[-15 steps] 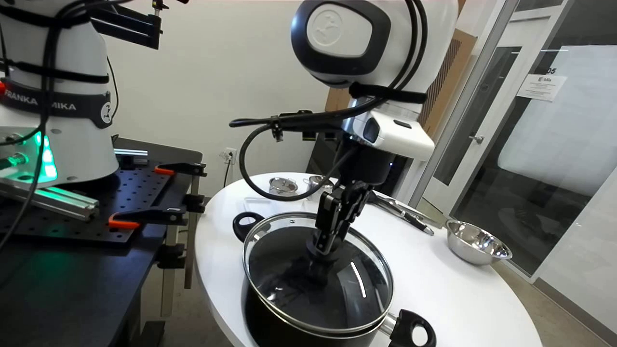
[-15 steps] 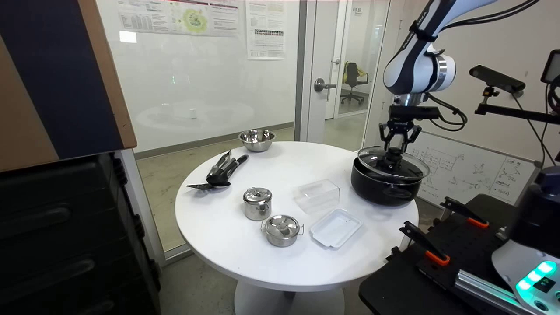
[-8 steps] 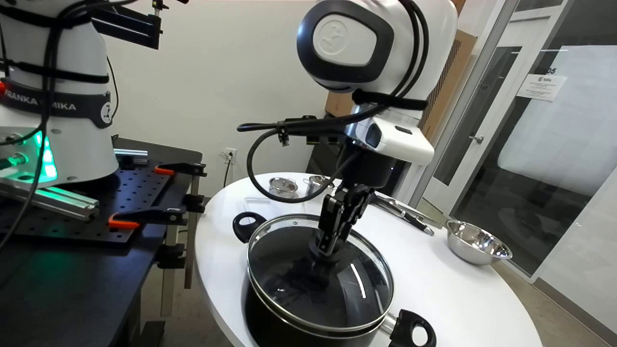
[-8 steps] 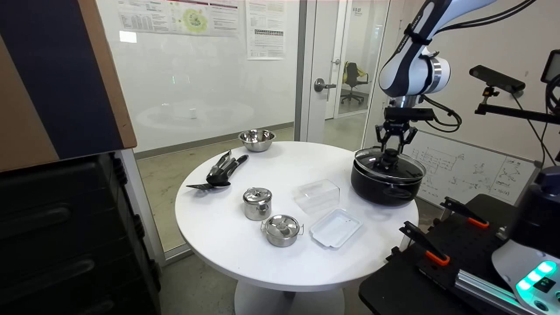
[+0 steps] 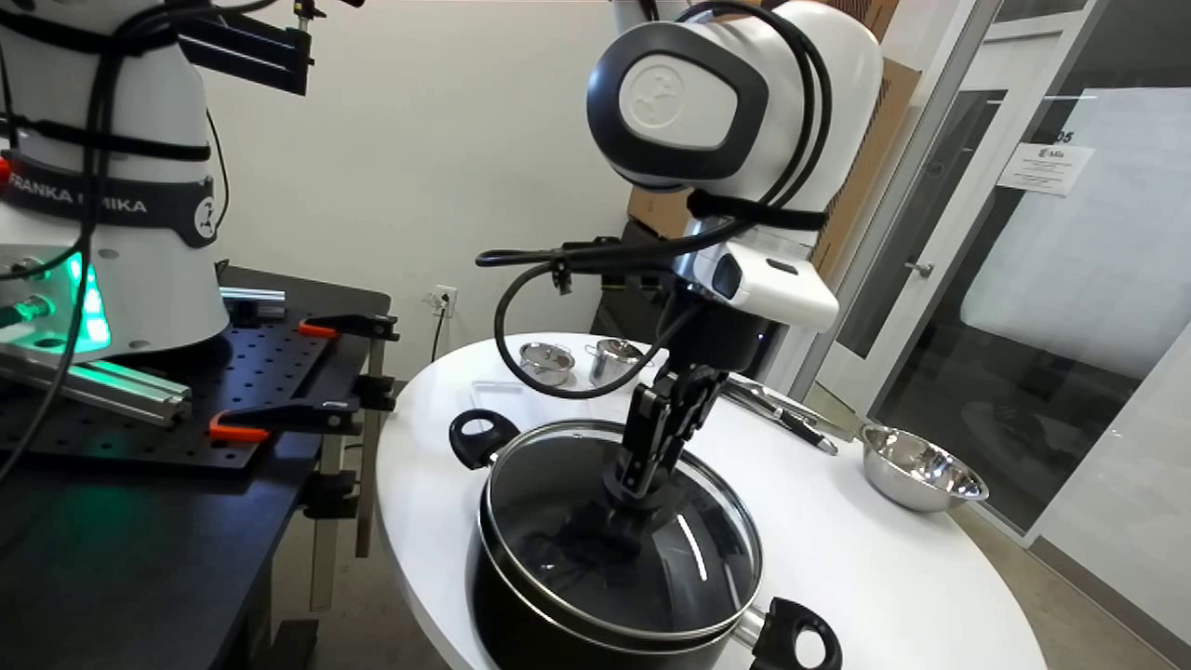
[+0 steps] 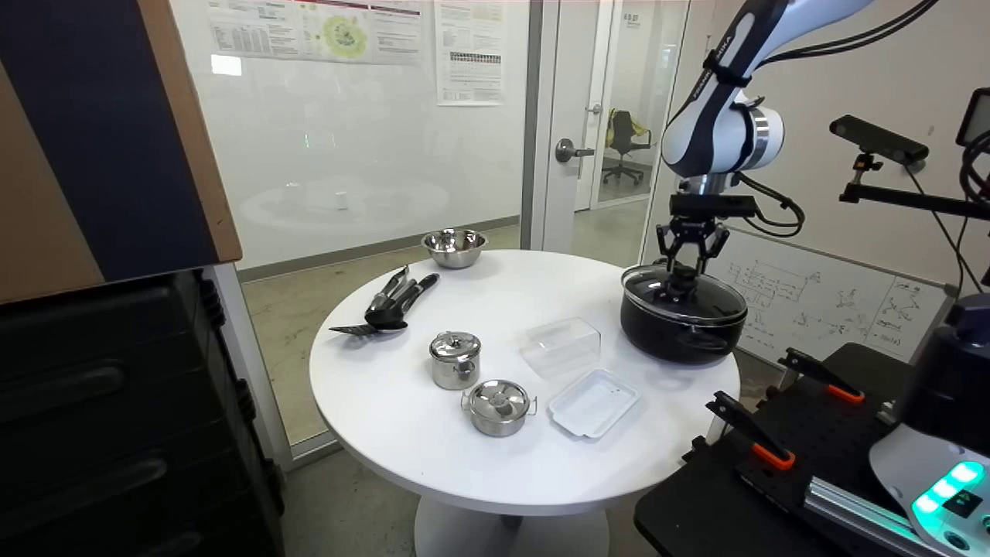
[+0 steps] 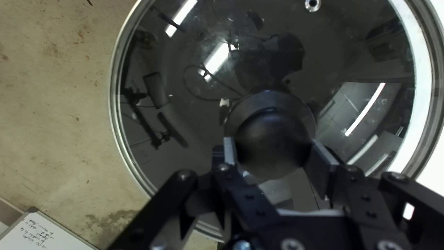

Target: Put the glass lid on top of the black pot

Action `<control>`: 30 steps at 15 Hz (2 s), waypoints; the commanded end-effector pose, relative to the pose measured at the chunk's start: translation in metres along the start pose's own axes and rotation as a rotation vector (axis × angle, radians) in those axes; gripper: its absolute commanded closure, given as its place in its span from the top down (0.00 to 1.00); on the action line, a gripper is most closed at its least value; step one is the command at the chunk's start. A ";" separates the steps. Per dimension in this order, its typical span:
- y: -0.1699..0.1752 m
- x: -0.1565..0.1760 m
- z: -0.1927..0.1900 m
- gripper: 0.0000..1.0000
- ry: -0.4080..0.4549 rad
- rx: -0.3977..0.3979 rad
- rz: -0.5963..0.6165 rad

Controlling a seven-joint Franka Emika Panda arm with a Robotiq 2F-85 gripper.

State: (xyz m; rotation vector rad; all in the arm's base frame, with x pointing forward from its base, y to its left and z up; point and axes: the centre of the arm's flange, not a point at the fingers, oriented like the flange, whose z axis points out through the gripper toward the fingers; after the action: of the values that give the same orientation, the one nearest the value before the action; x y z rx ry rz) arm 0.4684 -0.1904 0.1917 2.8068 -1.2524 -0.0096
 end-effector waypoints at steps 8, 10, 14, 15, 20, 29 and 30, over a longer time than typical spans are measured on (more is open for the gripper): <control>-0.001 0.008 -0.001 0.26 0.006 -0.004 0.028; 0.003 0.008 -0.001 0.26 0.005 -0.005 0.030; 0.007 0.007 0.001 0.26 0.003 -0.010 0.032; 0.007 0.007 0.001 0.26 0.002 -0.011 0.031; 0.006 0.003 0.004 0.26 -0.002 -0.016 0.023; 0.012 0.007 -0.006 0.98 -0.018 -0.003 0.036; 0.013 0.006 -0.010 1.00 -0.019 0.002 0.038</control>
State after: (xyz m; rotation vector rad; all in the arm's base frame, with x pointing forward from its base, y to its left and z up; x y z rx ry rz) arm 0.4653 -0.2005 0.1871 2.7796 -1.2841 -0.0265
